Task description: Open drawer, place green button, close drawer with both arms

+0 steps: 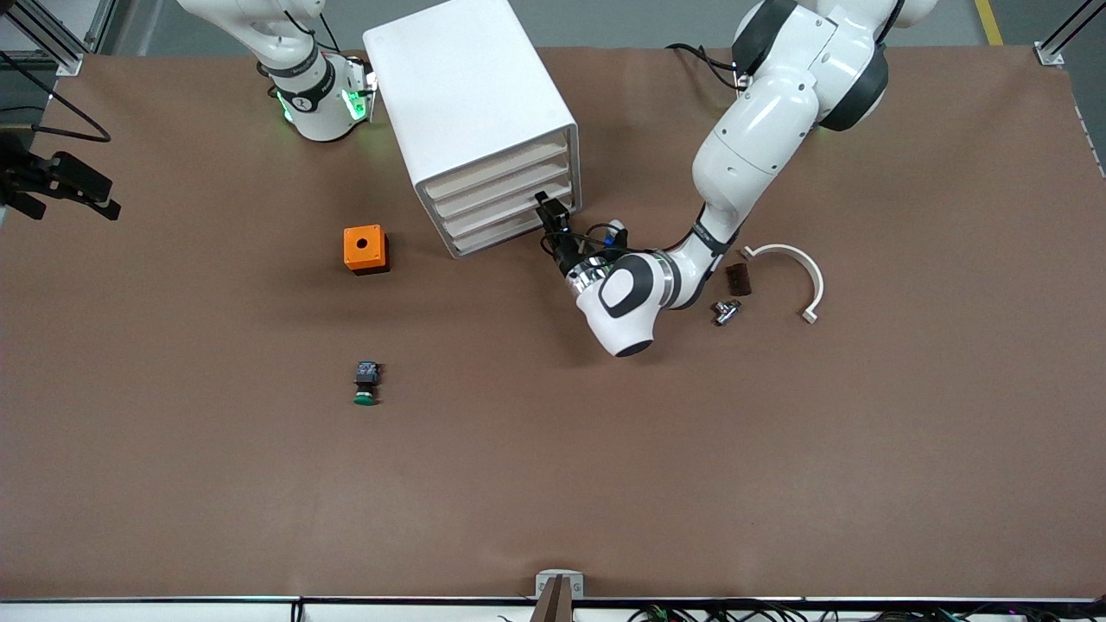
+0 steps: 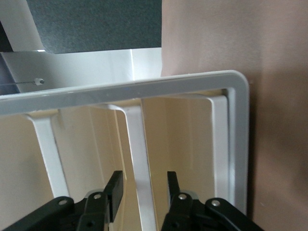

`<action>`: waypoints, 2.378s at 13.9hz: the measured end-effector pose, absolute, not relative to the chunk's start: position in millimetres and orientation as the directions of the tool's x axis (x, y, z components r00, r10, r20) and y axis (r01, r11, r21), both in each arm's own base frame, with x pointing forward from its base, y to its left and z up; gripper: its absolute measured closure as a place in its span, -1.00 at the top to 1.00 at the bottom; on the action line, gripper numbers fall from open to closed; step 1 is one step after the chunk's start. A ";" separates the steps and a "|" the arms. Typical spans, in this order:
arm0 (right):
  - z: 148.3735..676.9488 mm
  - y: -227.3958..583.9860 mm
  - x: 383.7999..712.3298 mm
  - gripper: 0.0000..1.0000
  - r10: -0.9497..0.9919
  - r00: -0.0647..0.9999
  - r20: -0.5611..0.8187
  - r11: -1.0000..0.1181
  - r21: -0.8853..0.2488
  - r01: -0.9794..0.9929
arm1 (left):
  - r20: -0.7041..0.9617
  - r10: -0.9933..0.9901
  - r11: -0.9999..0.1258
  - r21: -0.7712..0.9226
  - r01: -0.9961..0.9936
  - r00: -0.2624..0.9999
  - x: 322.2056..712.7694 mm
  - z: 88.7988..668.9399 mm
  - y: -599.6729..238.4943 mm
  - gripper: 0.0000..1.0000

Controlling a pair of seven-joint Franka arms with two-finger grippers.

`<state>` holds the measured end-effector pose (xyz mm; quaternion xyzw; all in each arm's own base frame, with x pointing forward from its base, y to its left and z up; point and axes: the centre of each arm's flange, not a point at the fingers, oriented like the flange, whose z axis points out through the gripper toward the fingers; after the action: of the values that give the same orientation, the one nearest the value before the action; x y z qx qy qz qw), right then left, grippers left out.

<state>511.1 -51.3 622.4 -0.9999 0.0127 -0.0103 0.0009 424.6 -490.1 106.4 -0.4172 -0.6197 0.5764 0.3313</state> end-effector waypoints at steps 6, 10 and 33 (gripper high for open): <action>586.0 -51.8 524.2 1.00 -0.025 0.997 -0.070 -1.000 -0.004 -0.025 | 0.007 0.924 0.047 -0.995 0.094 -0.382 386.9 102.3 -519.1 -0.43; 528.2 -54.8 564.2 1.00 -0.026 0.988 -0.151 -1.000 0.001 -0.026 | 0.020 0.915 0.051 -0.996 0.068 -0.403 385.5 97.0 -520.3 -0.66; 244.7 156.2 605.3 1.00 -0.267 0.961 0.070 -0.963 -0.037 -0.265 | 0.040 0.792 0.128 -0.987 0.101 -0.609 512.9 104.5 -420.3 -0.80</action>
<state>605.3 156.2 244.7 -0.9901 0.1345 -0.0373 0.0135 512.9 -420.3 104.5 -0.3246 -0.6882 0.5752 0.3003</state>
